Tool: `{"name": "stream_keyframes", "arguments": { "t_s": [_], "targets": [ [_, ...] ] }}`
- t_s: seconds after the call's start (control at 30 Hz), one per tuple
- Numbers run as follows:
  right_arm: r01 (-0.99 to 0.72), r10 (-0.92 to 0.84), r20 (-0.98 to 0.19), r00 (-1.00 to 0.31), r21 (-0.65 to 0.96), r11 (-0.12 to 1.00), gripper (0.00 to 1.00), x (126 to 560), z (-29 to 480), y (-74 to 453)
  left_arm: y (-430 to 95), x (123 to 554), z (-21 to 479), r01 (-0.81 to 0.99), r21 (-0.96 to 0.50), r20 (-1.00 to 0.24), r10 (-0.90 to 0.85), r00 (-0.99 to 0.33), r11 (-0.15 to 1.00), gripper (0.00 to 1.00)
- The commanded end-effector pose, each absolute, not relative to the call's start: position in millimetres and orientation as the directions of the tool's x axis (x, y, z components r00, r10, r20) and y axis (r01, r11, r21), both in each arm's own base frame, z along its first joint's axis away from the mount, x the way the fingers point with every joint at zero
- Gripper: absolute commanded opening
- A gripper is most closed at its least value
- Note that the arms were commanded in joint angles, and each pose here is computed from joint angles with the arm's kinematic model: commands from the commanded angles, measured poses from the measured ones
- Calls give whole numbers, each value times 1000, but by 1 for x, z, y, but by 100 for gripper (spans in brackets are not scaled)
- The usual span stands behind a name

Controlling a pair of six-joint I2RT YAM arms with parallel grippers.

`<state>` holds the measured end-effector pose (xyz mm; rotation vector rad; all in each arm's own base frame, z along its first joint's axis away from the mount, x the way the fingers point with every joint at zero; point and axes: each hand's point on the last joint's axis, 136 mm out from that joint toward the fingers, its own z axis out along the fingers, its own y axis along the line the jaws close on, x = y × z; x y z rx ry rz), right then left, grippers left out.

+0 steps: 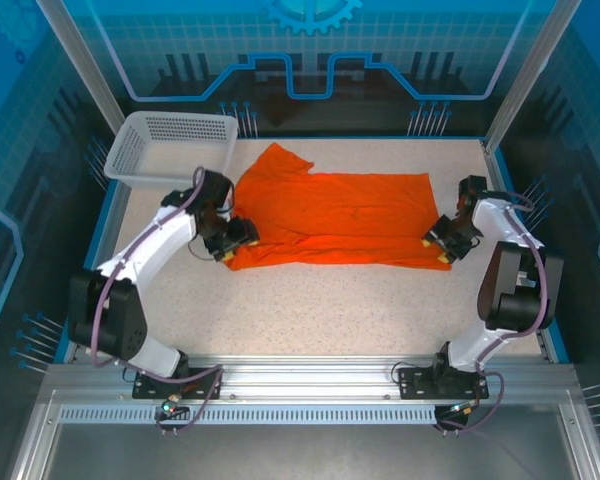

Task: Fold and stack the t-shirts

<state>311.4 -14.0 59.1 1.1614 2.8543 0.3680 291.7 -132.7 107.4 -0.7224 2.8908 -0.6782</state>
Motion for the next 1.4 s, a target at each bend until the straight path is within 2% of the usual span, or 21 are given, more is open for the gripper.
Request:
{"name": "stream_keyframes", "arguments": {
  "t_s": [0.0, 0.1, 0.2, 0.37, 0.63, 0.8, 1.13, 1.37],
  "targets": [
    [663, 674, 61, -737, 265, 701, 45, 317, 50, -2, -142, 297, 100, -517, -511, 79, -560, -824, 687, 65],
    [661, 670, 69, -739, 264, 703, 46, 319, 44, 2, -133, 301, 88, -571, -510, 66, -633, -772, 643, 69],
    [654, 661, 72, -747, 257, 711, 46, 323, 40, 4, -135, 315, 80, -578, -548, 66, -658, -750, 605, 68],
    [659, 660, 84, -746, 239, 714, 47, 327, 31, 2, -125, 328, 67, -592, -502, 17, -677, -736, 631, 61],
    [671, 666, 104, -739, 196, 715, 49, 326, 16, -3, -109, 339, 39, -620, -460, -28, -708, -706, 636, 61],
    [695, 684, 126, -719, 133, 706, 51, 315, 8, -14, -88, 340, 17, -653, -332, -31, -700, -714, 681, 59],
    [727, 711, 160, -684, 77, 682, 58, 295, 2, -34, -34, 329, -2, -727, -165, -18, -739, -673, 667, 58],
    [740, 721, 185, -668, 72, 668, 60, 280, 5, -41, -12, 316, 3, -749, -135, -16, -757, -653, 649, 58]
  ]
}}
